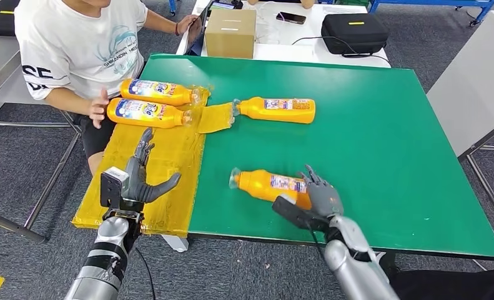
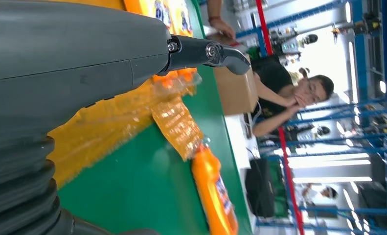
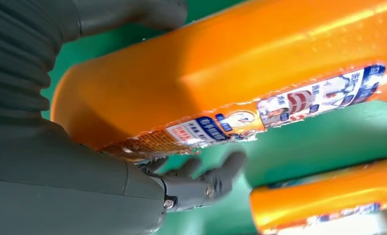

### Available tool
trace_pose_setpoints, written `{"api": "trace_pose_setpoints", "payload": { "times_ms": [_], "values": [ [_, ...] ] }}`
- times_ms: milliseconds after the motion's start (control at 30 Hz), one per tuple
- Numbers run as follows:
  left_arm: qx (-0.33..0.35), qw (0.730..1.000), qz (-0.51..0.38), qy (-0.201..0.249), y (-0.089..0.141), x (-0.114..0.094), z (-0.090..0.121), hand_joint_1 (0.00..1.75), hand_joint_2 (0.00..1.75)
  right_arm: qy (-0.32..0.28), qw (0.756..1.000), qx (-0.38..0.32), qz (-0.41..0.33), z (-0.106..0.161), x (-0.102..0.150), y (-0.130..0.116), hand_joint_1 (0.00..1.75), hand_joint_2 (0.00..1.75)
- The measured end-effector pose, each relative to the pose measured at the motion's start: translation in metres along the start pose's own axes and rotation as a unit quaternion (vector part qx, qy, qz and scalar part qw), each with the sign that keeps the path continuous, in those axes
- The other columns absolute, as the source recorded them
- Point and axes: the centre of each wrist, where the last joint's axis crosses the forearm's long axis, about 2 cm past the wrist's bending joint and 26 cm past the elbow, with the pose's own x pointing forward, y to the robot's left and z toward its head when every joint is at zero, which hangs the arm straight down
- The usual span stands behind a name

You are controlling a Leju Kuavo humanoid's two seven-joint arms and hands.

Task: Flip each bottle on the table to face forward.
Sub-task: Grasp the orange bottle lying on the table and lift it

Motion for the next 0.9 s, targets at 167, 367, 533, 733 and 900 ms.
{"api": "trace_pose_setpoints", "payload": {
  "times_ms": [167, 367, 533, 733, 900],
  "values": [
    [-0.028, 0.998, 0.048, 0.001, -0.002, -0.002, -0.012, 0.0, 1.75, -0.029, 0.991, 0.112, -0.061, -0.022, -0.028, -0.04, 1.75, 1.75],
    [-0.047, 0.996, 0.077, 0.005, -0.006, -0.002, -0.028, 0.0, 1.75, -0.03, 0.974, 0.193, -0.113, -0.023, -0.068, -0.077, 1.75, 1.75],
    [-0.053, 0.995, 0.081, 0.009, -0.01, -0.002, -0.035, 0.0, 1.75, -0.016, 0.972, 0.188, -0.14, -0.016, -0.082, -0.083, 1.75, 1.75],
    [-0.057, 0.995, 0.081, 0.012, -0.013, -0.003, -0.038, 0.0, 1.75, -0.005, 0.974, 0.177, -0.138, -0.009, -0.088, -0.079, 1.75, 1.75],
    [-0.036, 0.998, 0.057, 0.015, -0.012, -0.004, -0.037, 0.0, 1.75, -0.01, 0.992, 0.062, -0.113, -0.005, -0.069, -0.05, 1.75, 1.75]
  ]
}}
